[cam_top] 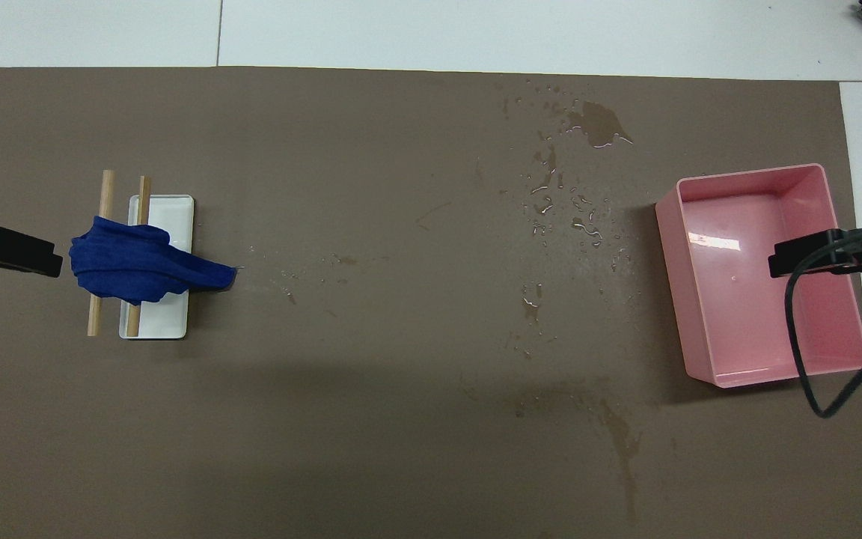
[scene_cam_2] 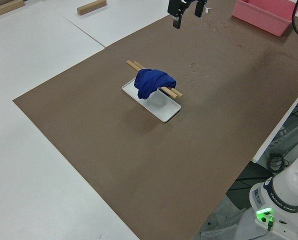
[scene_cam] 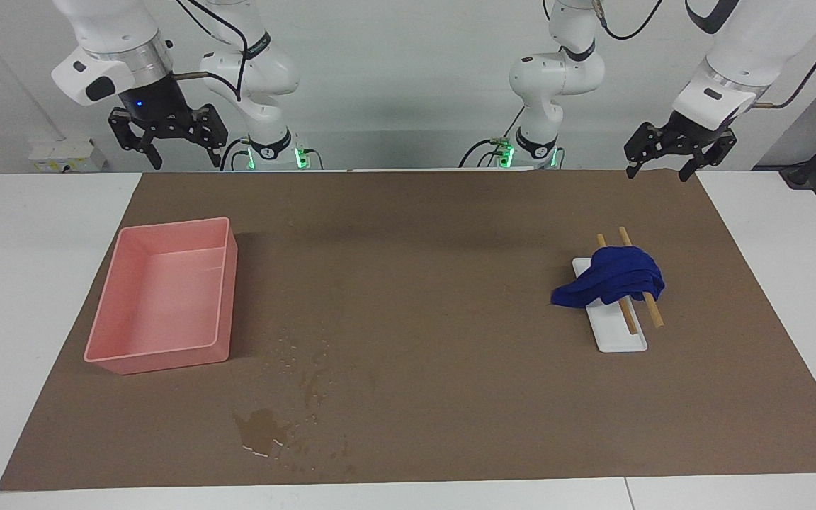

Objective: Wipe water with towel using both arms
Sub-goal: 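Move the left gripper down onto the blue cloth on the tray, then close the left gripper on the blue cloth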

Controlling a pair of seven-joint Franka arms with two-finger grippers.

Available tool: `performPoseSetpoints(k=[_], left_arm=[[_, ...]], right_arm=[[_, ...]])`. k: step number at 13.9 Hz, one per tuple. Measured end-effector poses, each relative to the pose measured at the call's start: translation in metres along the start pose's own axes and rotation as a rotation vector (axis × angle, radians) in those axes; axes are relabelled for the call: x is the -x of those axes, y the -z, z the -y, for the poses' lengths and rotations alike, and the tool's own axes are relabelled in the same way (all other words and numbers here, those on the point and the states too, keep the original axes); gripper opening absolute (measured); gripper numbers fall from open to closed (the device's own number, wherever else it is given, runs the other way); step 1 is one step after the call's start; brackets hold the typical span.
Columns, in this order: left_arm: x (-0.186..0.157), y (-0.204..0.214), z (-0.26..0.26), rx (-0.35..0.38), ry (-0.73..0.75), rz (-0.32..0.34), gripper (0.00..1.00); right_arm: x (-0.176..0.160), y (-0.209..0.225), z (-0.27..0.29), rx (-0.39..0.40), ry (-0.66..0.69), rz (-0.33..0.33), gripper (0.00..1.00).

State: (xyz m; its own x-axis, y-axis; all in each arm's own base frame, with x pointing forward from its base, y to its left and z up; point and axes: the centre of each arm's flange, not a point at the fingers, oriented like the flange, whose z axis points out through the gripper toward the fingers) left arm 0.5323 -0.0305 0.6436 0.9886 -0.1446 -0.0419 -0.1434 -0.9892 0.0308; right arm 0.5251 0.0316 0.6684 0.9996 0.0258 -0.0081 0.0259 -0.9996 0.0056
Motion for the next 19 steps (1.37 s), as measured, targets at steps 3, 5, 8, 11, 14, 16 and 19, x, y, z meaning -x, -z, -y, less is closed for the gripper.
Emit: performPoseSetpoints(k=[3, 5, 8, 11, 14, 16, 19], left_arm=[[-0.001, 0.000, 0.000, 0.000, 0.000, -0.004, 1.00], [-0.006, -0.006, 0.002, -0.005, 0.006, -0.046, 1.00], [-0.012, -0.049, 0.027, -0.023, 0.059, -0.154, 1.00], [-0.019, -0.104, 0.055, -0.060, 0.153, -0.215, 1.00], [-0.042, -0.158, 0.064, -0.089, 0.262, -0.243, 1.00], [-0.048, -0.190, 0.064, -0.080, 0.312, -0.246, 1.00], [-0.042, -0.221, 0.057, -0.069, 0.380, -0.220, 1.00]], right_arm=[[0.000, 0.000, 0.000, 0.000, 0.000, 0.000, 1.00], [0.000, 0.000, 0.000, 0.000, 0.000, 0.000, 1.00], [0.000, 0.000, 0.000, 0.000, 0.000, 0.000, 1.00], [0.000, 0.000, 0.000, 0.000, 0.000, 0.000, 1.00], [0.000, 0.000, 0.000, 0.000, 0.000, 0.000, 1.00], [0.000, 0.000, 0.000, 0.000, 0.000, 0.000, 1.00], [0.000, 0.000, 0.000, 0.000, 0.000, 0.000, 1.00]])
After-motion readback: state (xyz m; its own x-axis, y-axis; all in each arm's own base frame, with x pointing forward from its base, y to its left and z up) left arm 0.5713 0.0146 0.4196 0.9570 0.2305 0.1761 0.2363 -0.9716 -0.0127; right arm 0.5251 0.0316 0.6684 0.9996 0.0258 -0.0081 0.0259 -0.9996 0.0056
